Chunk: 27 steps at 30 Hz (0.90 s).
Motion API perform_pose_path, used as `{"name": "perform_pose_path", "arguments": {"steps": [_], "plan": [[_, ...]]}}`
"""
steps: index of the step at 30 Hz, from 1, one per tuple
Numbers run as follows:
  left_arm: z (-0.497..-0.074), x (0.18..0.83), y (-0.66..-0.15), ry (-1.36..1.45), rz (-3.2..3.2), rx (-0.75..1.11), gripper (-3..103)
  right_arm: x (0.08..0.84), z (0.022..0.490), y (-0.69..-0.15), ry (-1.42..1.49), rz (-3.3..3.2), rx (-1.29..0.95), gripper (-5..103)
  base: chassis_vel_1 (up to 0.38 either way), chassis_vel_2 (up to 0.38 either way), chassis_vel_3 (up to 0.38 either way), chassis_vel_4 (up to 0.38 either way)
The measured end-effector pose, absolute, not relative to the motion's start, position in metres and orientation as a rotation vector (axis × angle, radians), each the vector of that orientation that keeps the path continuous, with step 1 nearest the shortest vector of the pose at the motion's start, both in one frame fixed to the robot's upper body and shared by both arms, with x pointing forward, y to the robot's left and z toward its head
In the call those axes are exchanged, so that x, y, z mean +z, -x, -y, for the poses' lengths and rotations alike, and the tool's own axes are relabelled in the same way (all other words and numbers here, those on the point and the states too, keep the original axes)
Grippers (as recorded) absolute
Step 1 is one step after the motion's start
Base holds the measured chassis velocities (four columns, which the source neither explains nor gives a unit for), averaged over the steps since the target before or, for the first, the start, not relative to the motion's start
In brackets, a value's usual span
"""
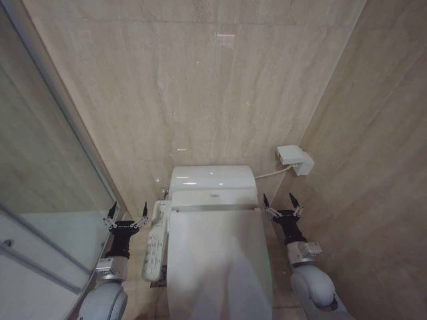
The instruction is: Open the toilet lid, clean the toilet bowl with a toilet brush, close the toilet lid, and flush.
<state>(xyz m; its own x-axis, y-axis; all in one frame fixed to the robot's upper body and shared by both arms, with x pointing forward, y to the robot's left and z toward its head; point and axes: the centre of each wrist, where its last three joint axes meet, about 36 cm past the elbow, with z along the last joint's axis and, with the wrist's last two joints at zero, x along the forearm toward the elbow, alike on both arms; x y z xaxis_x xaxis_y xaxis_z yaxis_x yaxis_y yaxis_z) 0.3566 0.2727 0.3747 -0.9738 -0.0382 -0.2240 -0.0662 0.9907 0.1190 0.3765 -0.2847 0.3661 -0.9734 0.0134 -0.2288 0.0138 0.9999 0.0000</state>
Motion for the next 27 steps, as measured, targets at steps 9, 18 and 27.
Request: {"name": "perform_pose_path", "arguments": {"steps": [9,18,27], "plan": [[-0.2727,0.3745,-0.3565,0.077,-2.913,0.184,100,0.3661,0.2847,-0.3765,-0.020,-2.911,-0.002,100,0.233,-0.248,-0.236,0.220],[-0.2728,0.3744,-0.3566,0.077,-2.913,0.184,100,0.3661,0.2847,-0.3764,-0.020,-2.911,-0.002,100,0.313,-0.323,-0.320,0.314],[-0.2728,0.3742,-0.3566,0.077,-2.913,0.185,100,0.3661,0.2847,-0.3764,-0.020,-2.911,-0.002,100,0.371,-0.365,-0.358,0.364]]}}
